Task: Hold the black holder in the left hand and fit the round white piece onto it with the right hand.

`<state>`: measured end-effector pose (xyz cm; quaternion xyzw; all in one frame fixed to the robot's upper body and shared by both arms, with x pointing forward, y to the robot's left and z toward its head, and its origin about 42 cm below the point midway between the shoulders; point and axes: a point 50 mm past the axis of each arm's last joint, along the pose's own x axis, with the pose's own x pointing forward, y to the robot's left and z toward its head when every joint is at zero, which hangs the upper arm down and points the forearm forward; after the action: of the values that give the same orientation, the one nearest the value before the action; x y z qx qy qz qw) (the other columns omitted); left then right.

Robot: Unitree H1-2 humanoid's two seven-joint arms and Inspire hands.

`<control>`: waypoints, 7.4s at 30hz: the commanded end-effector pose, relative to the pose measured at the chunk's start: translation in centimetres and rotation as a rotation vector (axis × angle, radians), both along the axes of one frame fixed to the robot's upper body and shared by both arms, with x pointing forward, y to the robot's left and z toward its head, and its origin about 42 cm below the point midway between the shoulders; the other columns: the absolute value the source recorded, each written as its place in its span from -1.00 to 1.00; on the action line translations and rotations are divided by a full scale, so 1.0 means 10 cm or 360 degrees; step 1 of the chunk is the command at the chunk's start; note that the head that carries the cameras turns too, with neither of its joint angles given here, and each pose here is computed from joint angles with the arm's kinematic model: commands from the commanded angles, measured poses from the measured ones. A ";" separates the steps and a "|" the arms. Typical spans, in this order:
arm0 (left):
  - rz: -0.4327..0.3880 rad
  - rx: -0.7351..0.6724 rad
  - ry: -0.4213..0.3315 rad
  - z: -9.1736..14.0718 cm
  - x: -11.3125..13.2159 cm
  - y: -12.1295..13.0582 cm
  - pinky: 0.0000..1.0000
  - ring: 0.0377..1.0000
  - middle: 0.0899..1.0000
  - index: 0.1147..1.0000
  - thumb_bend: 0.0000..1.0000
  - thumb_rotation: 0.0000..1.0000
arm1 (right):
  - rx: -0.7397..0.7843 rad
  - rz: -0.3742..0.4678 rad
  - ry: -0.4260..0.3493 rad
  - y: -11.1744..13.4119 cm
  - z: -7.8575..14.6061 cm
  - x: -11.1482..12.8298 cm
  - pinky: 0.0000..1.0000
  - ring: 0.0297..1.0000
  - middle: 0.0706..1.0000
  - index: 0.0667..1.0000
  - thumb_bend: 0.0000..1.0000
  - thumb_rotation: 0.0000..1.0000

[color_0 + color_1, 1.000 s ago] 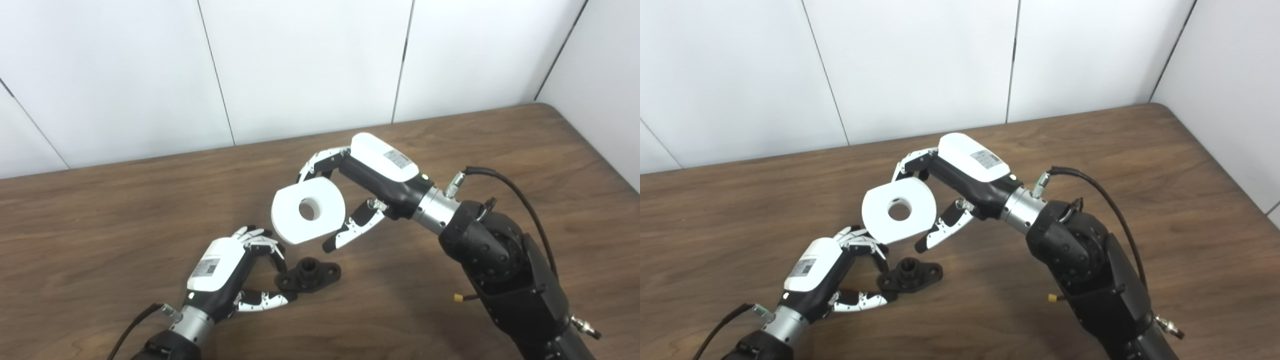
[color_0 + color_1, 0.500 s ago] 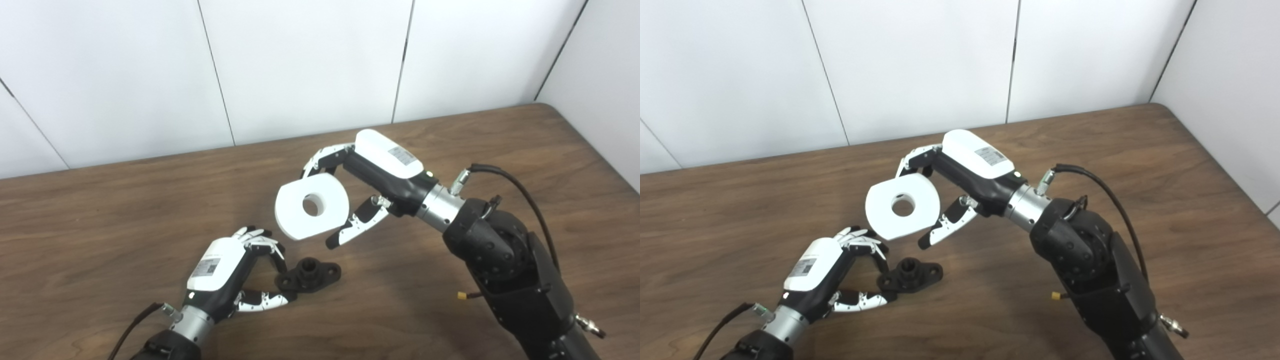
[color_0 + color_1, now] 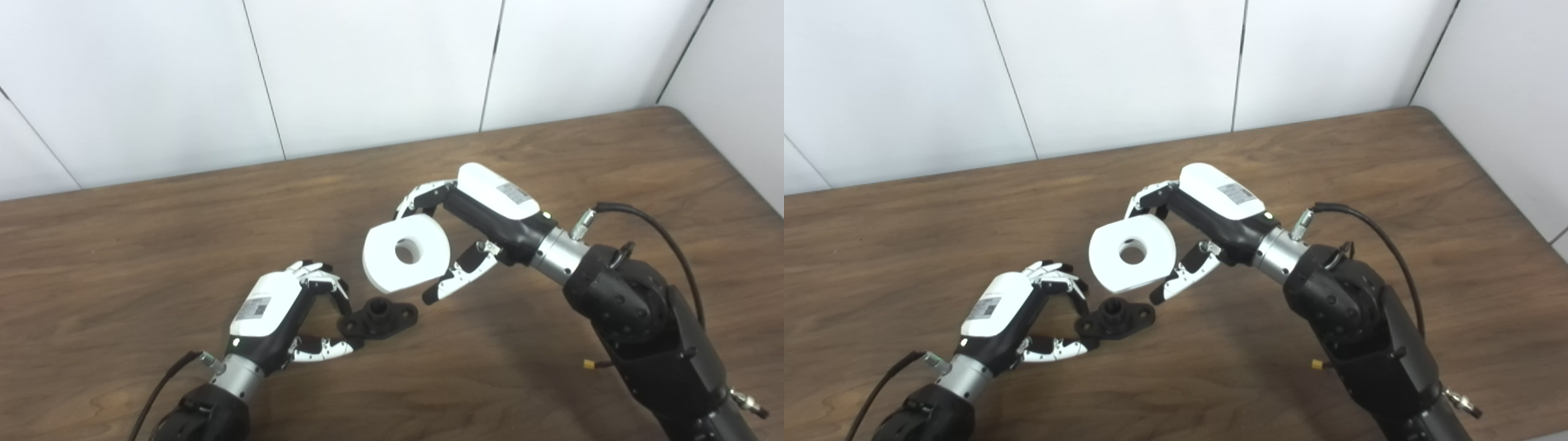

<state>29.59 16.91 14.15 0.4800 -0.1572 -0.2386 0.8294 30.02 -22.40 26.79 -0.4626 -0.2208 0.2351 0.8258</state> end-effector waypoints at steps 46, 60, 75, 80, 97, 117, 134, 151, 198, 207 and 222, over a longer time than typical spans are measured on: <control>-0.0015 -0.0060 -0.0075 0.11 -0.07 -0.37 0.88 0.72 0.35 -0.16 0.04 -0.85 | 0.0031 -0.0003 0.0164 -0.08 -0.39 -0.02 0.24 0.39 0.28 -0.11 0.04 -0.73; -0.0007 -0.0062 -0.0080 0.14 -0.09 -0.38 0.88 0.72 0.35 -0.16 0.04 -0.85 | 0.0031 -0.0040 0.0231 -0.15 -0.56 -0.06 0.26 0.40 0.28 -0.11 0.03 -0.73; -0.0012 -0.0058 -0.0085 0.17 -0.10 -0.45 0.86 0.72 0.35 -0.16 0.04 -0.85 | -0.0029 0.0000 0.0266 -0.18 -0.53 -0.01 0.27 0.41 0.30 -0.11 0.04 -0.73; -0.0015 -0.0060 -0.0086 0.17 -0.11 -0.48 0.86 0.71 0.35 -0.16 0.04 -0.85 | -0.0060 0.0037 0.0294 -0.17 -0.52 0.00 0.30 0.42 0.29 -0.11 0.04 -0.73; -0.0023 -0.0072 -0.0084 0.20 -0.12 -0.61 0.90 0.74 0.35 -0.16 0.04 -0.85 | -0.0184 0.0084 0.0284 -0.27 -0.36 0.07 0.29 0.41 0.30 -0.11 0.04 -0.73; -0.0025 -0.0116 -0.0077 0.19 -0.11 -0.72 0.93 0.76 0.36 -0.16 0.04 -0.85 | -0.0363 0.0138 0.0147 -0.41 0.09 0.25 0.26 0.38 0.27 -0.11 0.04 -0.74; -0.0011 -0.0154 -0.0077 0.21 -0.12 -0.72 0.93 0.75 0.36 -0.16 0.04 -0.85 | -0.0370 0.0159 0.0165 -0.42 0.08 0.21 0.23 0.38 0.27 -0.11 0.04 -0.74; 0.0027 -0.0089 -0.0079 0.33 -0.13 -0.52 0.95 0.76 0.38 -0.15 0.04 -0.85 | -0.0291 0.0027 0.0344 -0.37 -0.19 0.08 0.21 0.38 0.43 0.24 0.67 -0.67; 0.0041 -0.0033 -0.0132 0.40 0.00 -0.20 0.71 0.65 0.53 0.32 1.00 -0.46 | -0.0136 -0.0015 0.0134 -0.08 -0.11 -0.07 0.23 0.40 0.44 0.38 0.72 -0.70; 0.0053 -0.0018 -0.0139 0.45 0.07 -0.10 0.72 0.67 0.58 0.41 1.00 -0.50 | -0.0153 -0.0028 0.0084 -0.04 -0.04 -0.05 0.20 0.42 0.53 0.49 0.80 -0.75; 0.0121 -0.0038 -0.0119 0.40 0.17 0.11 0.68 0.75 0.72 0.64 1.00 -0.49 | -0.0169 -0.0142 0.0139 -0.17 0.08 0.01 0.33 0.58 0.70 0.74 0.86 -0.60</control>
<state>30.33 17.91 16.27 0.4863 -0.1305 -0.2037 0.8397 29.91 -23.88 25.81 -0.4993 -0.1212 0.2509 0.8204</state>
